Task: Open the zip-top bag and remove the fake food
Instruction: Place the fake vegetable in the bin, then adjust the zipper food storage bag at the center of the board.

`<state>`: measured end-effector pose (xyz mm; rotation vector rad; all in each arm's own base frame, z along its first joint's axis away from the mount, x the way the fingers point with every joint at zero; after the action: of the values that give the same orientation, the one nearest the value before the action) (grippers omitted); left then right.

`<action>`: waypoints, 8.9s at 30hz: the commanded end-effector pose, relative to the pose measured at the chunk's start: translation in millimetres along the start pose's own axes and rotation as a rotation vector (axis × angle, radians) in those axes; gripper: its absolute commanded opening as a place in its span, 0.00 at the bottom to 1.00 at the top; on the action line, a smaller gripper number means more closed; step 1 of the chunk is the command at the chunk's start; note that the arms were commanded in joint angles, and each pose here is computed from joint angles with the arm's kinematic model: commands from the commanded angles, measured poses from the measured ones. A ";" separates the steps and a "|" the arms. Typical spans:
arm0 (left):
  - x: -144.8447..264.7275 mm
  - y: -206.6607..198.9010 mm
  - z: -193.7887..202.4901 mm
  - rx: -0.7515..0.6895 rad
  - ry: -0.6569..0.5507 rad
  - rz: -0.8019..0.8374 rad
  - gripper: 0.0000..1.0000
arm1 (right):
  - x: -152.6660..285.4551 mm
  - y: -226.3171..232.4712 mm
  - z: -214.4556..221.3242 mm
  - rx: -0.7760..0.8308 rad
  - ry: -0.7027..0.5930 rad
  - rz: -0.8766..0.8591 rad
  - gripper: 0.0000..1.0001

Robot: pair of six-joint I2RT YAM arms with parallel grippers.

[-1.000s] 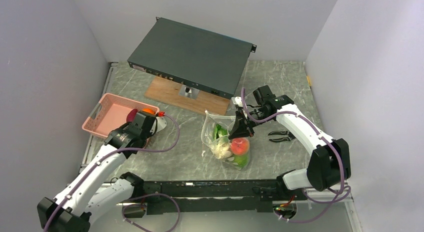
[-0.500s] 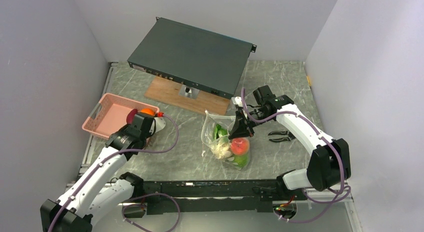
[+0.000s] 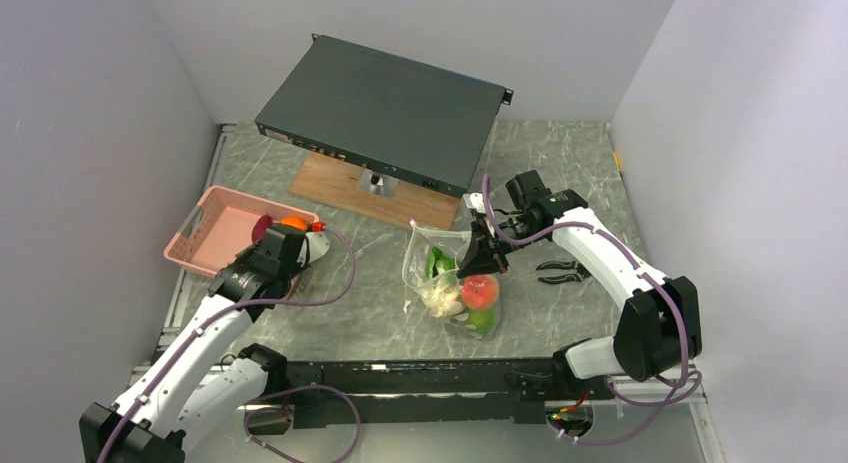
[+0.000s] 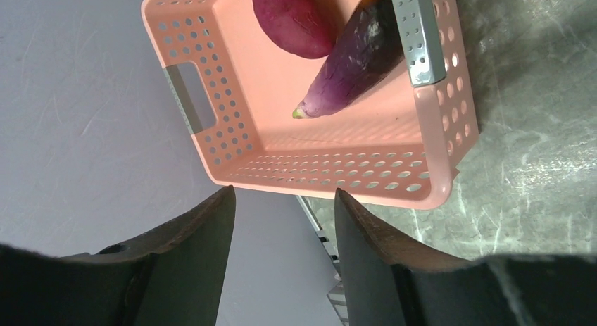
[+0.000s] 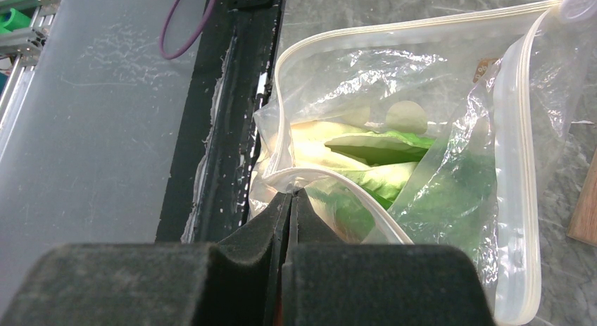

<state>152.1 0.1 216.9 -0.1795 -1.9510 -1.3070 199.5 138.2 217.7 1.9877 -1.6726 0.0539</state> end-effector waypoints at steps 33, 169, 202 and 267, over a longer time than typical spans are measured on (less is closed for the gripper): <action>105.9 22.9 -130.1 1.124 -1.065 0.929 0.94 | 5.5 5.8 -7.9 0.077 -0.003 -0.021 0.00; 107.4 -63.4 -197.1 0.712 -0.704 1.058 0.00 | 26.7 55.2 -71.8 0.240 0.072 -0.083 0.63; 135.7 -46.2 -220.3 0.519 -0.850 1.195 0.00 | 6.5 -7.9 -82.7 -0.108 0.032 0.280 0.00; 134.8 -42.5 -210.4 0.532 -0.972 1.119 0.00 | -29.1 18.5 -76.4 0.226 0.218 0.047 0.09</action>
<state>141.5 -232.0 291.3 -1.5465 -2.1260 0.1036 193.9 191.6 280.1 2.0604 -1.5836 0.4398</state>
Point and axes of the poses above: each gripper's point midway between its finger pads, its own x axis back along the fingers, its own y axis along the line the jaws close on, z = x × y, the point moved 10 cm from there along x, back along the fingers, and after that the axes turned 4 degrees about -x, right-handed, at the moved point
